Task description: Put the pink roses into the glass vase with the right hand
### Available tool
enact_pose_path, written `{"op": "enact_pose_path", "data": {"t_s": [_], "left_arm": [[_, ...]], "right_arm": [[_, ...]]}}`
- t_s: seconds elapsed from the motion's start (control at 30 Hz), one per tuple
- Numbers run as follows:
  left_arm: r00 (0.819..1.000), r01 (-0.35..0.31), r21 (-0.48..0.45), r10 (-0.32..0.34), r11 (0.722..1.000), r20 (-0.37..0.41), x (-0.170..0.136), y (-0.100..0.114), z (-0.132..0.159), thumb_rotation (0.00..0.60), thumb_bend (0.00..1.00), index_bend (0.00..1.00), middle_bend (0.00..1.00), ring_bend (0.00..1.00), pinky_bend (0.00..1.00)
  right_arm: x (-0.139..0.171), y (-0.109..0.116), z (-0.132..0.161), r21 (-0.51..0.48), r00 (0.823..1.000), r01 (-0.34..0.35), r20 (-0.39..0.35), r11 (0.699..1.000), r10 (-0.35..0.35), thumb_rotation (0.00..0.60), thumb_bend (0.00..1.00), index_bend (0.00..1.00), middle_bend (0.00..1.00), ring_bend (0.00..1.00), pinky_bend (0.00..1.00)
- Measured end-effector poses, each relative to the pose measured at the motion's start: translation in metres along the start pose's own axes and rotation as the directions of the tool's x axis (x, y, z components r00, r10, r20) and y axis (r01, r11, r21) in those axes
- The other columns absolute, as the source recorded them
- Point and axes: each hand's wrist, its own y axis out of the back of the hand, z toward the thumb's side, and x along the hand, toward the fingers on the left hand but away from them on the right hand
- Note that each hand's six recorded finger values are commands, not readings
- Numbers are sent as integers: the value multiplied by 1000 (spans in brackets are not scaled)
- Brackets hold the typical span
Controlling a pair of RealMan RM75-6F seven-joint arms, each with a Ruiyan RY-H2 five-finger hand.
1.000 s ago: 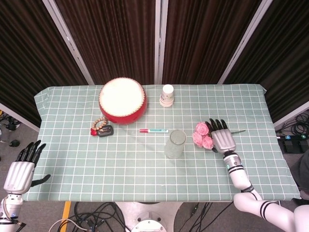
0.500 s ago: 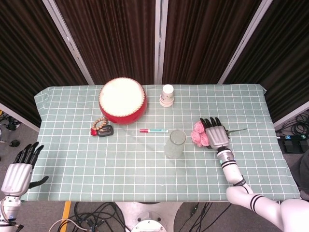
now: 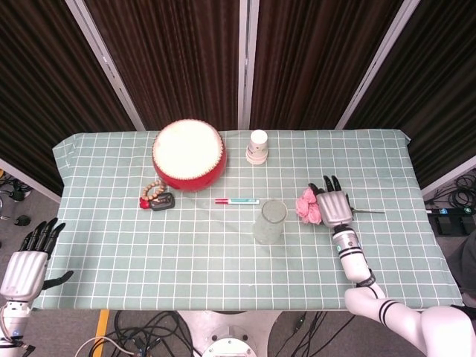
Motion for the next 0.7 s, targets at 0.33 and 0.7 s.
{"op": "enact_pose_path", "data": {"t_s": [0.33, 0.7], "left_arm": [[1000, 11, -1, -11, 1000, 2, 0, -2, 1, 600, 0, 71, 0, 0, 163], [1000, 11, 3, -12, 1000, 9, 3, -1, 4, 600, 0, 72, 0, 0, 163]], "right_arm": [[7, 20, -4, -39, 995, 98, -24, 994, -99, 600, 234, 549, 573, 169, 0], [26, 95, -11, -195, 964, 252, -32, 948, -263, 600, 222, 551, 573, 169, 0]]}}
